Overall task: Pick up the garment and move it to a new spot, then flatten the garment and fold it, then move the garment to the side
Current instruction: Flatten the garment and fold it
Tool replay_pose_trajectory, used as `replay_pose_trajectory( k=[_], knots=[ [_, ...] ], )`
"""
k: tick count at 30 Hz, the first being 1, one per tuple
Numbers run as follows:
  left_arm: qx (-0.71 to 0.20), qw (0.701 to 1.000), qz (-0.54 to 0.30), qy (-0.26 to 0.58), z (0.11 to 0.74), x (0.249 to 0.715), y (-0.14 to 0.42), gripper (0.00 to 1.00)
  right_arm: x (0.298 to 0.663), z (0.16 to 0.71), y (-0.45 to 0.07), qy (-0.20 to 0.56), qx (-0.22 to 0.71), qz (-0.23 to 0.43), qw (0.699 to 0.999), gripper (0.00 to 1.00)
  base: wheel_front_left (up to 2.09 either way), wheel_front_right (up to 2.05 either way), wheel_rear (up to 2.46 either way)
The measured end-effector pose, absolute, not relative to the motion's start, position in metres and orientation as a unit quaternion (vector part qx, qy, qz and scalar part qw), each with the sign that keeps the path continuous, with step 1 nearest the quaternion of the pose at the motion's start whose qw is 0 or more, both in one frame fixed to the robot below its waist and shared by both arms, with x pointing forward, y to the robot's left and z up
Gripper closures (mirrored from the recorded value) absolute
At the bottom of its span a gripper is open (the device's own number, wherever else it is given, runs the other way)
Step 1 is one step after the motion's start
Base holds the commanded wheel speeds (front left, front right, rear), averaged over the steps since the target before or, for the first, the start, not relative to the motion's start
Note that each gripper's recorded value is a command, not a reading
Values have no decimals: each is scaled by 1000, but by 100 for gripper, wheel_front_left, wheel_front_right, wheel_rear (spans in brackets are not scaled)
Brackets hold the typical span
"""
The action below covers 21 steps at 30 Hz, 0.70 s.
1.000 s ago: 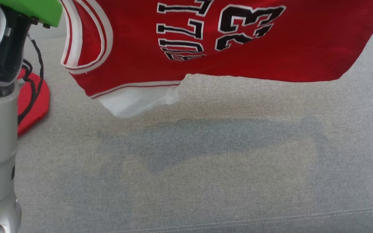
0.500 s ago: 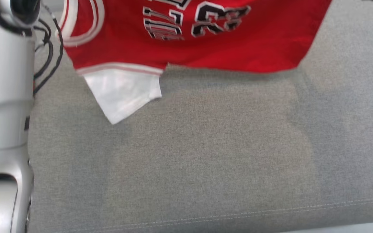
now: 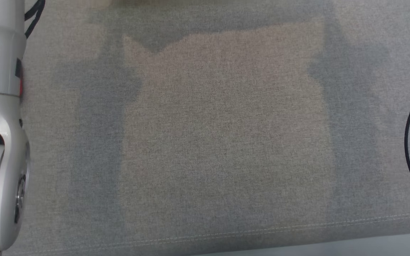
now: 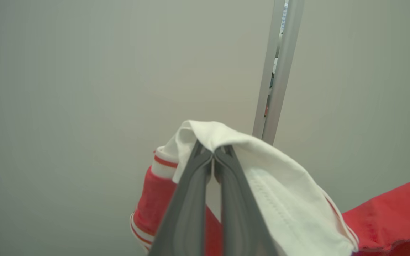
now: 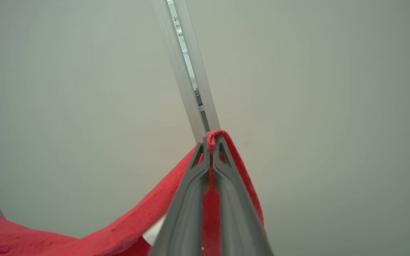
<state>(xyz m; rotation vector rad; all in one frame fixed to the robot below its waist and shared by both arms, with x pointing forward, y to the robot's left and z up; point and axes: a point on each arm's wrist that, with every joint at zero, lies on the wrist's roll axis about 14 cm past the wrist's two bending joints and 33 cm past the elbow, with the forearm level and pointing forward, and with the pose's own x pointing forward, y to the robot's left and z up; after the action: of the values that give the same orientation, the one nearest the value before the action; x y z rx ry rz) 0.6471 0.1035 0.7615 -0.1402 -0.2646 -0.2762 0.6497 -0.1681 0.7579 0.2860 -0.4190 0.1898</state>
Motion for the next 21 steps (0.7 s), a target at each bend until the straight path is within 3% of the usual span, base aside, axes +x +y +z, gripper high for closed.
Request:
replay_pose_trajectory(
  k=[12, 17, 21],
  knots=[
    [-150, 979, -131, 31, 584, 681, 97, 100, 692, 629, -147, -91, 117, 108, 983, 100, 0, 0, 0],
    [-187, 976, -106, 43, 515, 662, 107, 100, 674, 545, -138, -30, 162, 134, 977, 100, 0, 0, 0],
    [-214, 970, -108, 35, 491, 636, 105, 100, 645, 511, -139, -6, 194, 150, 969, 100, 0, 0, 0]
  ],
)
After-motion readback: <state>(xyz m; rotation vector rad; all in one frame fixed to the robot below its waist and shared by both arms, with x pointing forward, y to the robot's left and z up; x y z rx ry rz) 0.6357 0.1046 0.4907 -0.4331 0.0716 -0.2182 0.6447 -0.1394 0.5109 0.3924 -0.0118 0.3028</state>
